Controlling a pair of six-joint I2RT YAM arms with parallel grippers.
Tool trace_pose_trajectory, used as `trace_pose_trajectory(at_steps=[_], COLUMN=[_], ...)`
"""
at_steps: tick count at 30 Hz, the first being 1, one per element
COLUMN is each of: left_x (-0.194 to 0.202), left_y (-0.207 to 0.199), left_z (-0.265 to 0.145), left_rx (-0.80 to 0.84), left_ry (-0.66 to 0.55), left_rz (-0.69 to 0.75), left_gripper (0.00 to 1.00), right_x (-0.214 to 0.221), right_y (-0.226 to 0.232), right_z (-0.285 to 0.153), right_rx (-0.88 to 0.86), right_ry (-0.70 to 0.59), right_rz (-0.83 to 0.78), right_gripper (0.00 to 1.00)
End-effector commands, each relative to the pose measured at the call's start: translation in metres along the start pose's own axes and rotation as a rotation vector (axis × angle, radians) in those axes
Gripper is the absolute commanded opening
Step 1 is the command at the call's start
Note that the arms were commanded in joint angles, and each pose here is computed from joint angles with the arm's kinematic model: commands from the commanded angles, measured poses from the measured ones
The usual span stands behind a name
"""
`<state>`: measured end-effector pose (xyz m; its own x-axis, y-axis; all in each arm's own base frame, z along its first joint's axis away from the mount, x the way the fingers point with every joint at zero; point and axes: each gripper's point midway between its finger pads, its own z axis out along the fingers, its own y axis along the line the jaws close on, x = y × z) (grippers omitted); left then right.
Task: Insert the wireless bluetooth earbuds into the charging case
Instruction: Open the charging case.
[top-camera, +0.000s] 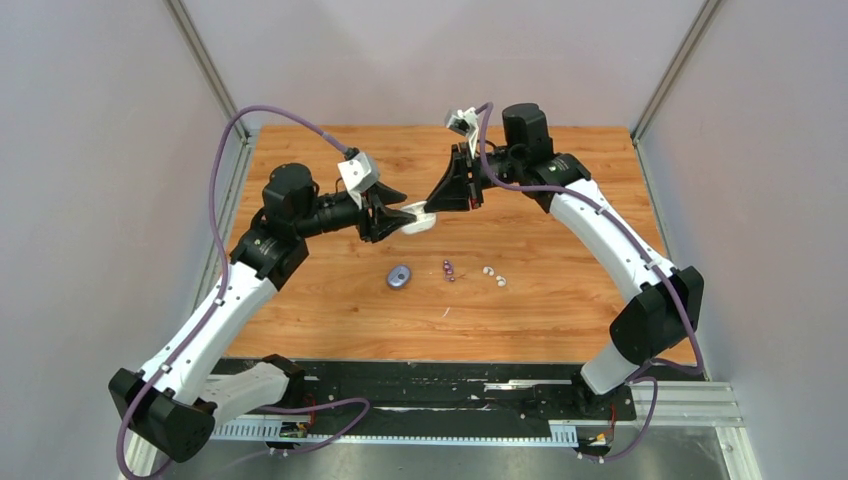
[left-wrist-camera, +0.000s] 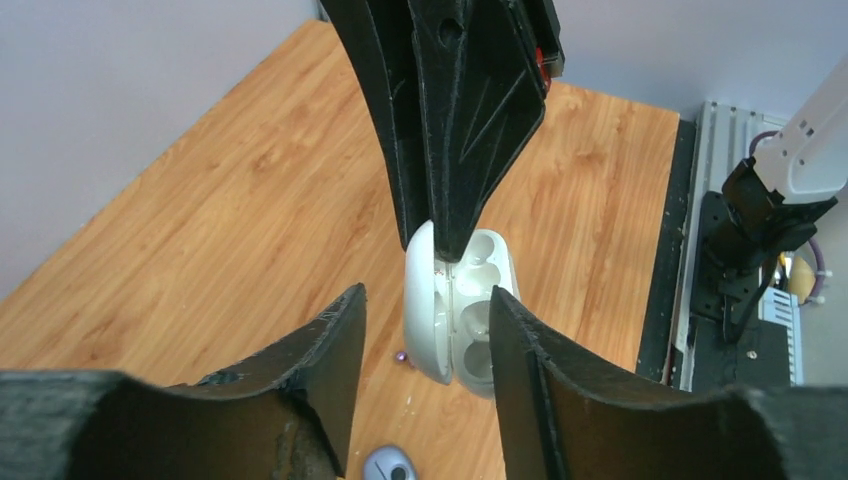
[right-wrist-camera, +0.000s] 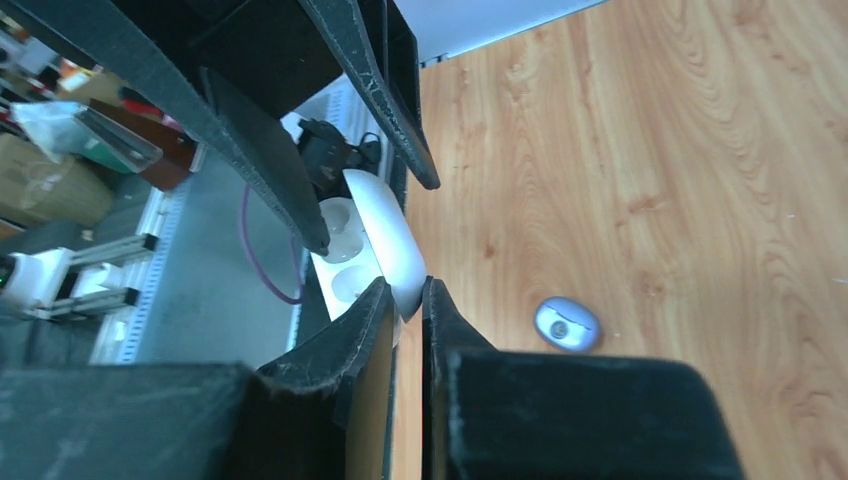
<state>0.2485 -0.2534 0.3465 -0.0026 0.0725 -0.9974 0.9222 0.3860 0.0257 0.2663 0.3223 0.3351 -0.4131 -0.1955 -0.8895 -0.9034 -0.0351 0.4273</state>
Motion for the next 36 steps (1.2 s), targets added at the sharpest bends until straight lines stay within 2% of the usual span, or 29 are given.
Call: trace_pose_trajectory(at_steps=[1,4,6,9,11,15,18,21,28,33,36], left_x=[-0.002,-0.007,-0.011,-0.011,-0.010,-0.004,-0.003,0.004,0.013,0.017,0.019], left_y=[-0.010,-0.012,-0.012,-0.017,-0.019,-0.004,0.005,0.008,-0.001,-0.005,-0.004], left_z=[-0.003,-0.006,-0.009,-0.011,-0.008,0.004,0.013,0.020,0.021,0.015,0.013], left_rx=[0.053,0.054,0.046,0.071,0.092,0.037,0.025,0.053,0.120,0.130,0.123], left_ry=[0.062,0.067,0.078,0.115,0.141,0.190,0.212,0.261,0.308,0.331,0.339], left_rz=[-0.030,-0.038,-0.044,-0.079,-0.124,-0.233,-0.251,-0.268,-0.287,-0.281,-0.275], left_gripper=[0.59,0.64,0.72,0.76,0.74,0.64,0.56,0.51,0.50,0.56,0.52], right_x=[-0.018,-0.016,-0.014,-0.010,-0.007,-0.002,0.001,0.001,0.002,0.004,0.005], right_y=[0.003,0.000,-0.004,-0.007,-0.009,-0.014,-0.012,-0.011,-0.012,-0.013,-0.013], right_z=[-0.007,-0.011,-0.014,-0.018,-0.018,-0.014,-0.009,-0.007,-0.005,-0.006,-0.005], right_rx=[0.063,0.102,0.139,0.181,0.202,0.269,0.283,0.293,0.314,0.321,0.315], right_ry=[-0.005,0.010,0.026,0.052,0.066,0.102,0.128,0.138,0.148,0.154,0.154], right_rz=[-0.195,-0.250,-0.287,-0.351,-0.369,-0.422,-0.466,-0.479,-0.491,-0.490,-0.489], right_gripper=[0.00,0.00,0.00,0.00,0.00,0.00,0.00,0.00,0.00,0.00,0.00])
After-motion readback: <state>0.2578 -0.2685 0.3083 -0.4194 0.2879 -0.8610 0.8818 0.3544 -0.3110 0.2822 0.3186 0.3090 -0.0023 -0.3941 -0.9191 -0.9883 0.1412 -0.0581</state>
